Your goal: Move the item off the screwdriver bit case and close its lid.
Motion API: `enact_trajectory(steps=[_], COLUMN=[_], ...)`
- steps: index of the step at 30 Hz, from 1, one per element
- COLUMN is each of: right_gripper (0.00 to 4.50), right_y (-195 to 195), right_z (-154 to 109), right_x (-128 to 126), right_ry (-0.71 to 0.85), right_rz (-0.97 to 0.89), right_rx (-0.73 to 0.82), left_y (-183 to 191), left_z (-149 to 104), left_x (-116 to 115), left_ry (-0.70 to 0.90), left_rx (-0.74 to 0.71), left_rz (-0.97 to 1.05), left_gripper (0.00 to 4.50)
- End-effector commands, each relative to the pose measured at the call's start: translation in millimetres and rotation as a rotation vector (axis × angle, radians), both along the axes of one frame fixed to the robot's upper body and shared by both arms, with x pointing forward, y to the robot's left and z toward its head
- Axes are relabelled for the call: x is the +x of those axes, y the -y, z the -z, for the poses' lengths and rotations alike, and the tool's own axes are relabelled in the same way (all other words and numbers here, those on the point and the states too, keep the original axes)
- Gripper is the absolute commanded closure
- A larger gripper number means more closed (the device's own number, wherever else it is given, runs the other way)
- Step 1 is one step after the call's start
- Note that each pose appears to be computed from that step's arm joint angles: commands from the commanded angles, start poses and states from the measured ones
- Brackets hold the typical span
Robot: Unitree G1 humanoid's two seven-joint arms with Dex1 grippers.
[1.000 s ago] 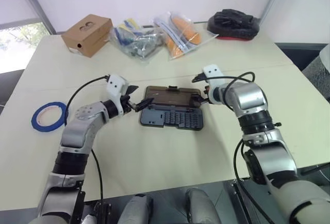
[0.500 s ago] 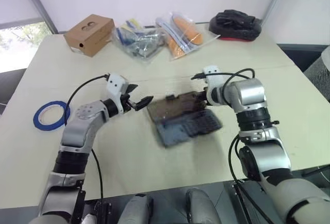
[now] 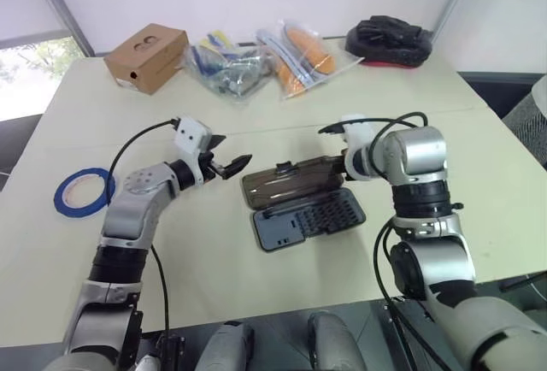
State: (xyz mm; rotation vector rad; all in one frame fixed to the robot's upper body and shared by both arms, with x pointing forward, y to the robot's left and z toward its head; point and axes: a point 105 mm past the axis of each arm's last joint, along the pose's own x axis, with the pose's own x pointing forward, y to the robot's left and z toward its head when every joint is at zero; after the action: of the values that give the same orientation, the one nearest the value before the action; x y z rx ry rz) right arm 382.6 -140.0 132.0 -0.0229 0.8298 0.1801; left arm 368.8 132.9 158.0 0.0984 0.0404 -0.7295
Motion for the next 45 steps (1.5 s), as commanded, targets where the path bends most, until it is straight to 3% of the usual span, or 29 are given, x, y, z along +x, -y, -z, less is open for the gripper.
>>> enact_trajectory(steps=[1,15,35,45], right_gripper=[4.46,4.46,4.46,4.46], right_y=[-3.3,-4.3,-29.5,-25.7], right_z=[-2.0,3.1,-6.6,-6.6], right_x=[-3.5,-7.0,-28.2,-34.4], right_ry=[0.021,0.035,0.034,-0.021], right_rz=[0.029,0.226,-0.056,-0.074], right_rx=[0.044,0.13,0.144,0.113], left_y=[-4.1,0.2,2.0,0.4], left_z=[-13.7,-13.2,-14.6,-14.1], left_x=[1.3,1.7,4.2,3.1], left_ry=[0.055,0.056,0.064,0.063], left_rx=[-0.001,0.007,0.004,0.004], left_rz=[-0.012,0.003,0.004,-0.002], left_gripper=[0.0,0.0,0.0,0.0])
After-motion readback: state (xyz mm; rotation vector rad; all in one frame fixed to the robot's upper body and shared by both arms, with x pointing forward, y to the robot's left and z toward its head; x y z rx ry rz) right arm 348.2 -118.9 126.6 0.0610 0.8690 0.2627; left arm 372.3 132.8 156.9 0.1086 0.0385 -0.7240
